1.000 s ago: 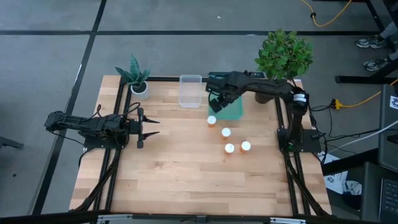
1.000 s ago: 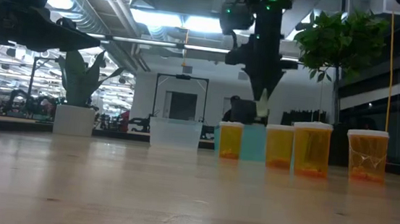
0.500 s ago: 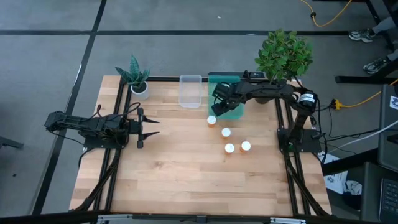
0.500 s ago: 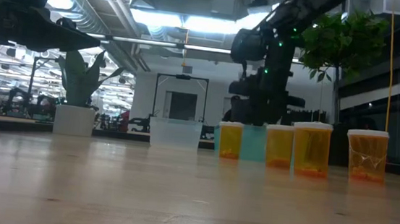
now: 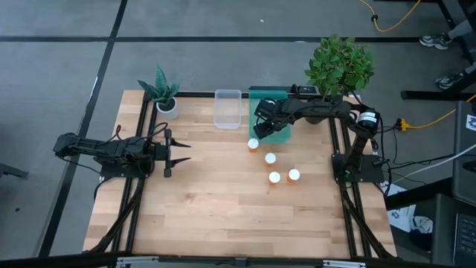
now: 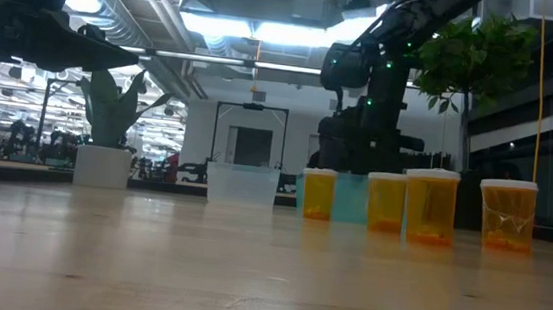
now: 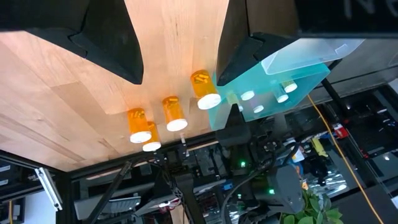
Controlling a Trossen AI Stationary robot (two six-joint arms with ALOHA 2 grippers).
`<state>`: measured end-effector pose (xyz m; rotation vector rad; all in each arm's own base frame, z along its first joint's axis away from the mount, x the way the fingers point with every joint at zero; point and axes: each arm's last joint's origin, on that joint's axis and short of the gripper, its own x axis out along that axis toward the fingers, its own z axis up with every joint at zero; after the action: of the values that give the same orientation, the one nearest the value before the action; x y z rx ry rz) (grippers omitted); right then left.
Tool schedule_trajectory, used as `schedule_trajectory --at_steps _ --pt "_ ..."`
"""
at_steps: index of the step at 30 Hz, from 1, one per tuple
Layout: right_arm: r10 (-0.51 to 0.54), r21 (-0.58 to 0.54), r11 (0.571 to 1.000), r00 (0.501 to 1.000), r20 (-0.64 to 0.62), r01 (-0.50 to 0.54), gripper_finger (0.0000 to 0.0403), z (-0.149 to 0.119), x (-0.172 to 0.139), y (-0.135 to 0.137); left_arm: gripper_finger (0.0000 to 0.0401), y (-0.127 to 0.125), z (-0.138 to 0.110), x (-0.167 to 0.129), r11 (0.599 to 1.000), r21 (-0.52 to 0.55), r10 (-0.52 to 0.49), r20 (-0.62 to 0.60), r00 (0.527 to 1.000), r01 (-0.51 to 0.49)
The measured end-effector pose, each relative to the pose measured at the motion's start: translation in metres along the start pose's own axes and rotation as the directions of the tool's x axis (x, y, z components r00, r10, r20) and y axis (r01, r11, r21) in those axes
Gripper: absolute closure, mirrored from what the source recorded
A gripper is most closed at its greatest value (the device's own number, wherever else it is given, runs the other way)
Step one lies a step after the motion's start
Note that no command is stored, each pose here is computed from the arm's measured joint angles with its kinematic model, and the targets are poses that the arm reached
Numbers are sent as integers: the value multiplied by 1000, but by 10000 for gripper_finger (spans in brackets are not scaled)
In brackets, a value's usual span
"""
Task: Pick and place medicine bottles into bin by pill shape (circle, oval)
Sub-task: Put the yellow tablet bottle into the blue bin, then move the orange capsule bottles to the center of the table
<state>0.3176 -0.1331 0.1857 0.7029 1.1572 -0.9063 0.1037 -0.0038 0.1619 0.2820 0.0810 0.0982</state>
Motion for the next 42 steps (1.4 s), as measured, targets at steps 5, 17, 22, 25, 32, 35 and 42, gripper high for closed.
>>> schedule_trajectory --at_steps 5,17,22,25,32,35,42 --pt "5 1 1000 1000 6 -5 250 3 -4 1 206 0 0 0 1000 0 0 0 1000 0" --pt "-12 -22 1000 1000 -15 12 249 23 -56 8 206 0 0 0 1000 0 0 0 1000 0" --pt "-16 -46 999 999 -41 14 249 18 -97 23 206 0 0 0 1000 0 0 0 1000 0" --pt "-61 -112 992 996 -62 54 249 5 -127 31 206 0 0 0 1000 0 0 0 1000 0" --pt "-105 -364 925 994 26 107 249 -35 -174 54 206 0 0 0 1000 0 0 0 1000 0" --pt "-85 -435 895 995 49 98 249 -49 -187 55 206 0 0 0 1000 0 0 0 1000 0" --pt "-119 -515 840 985 128 169 249 -78 -198 20 206 0 0 0 1000 0 0 0 1000 0"
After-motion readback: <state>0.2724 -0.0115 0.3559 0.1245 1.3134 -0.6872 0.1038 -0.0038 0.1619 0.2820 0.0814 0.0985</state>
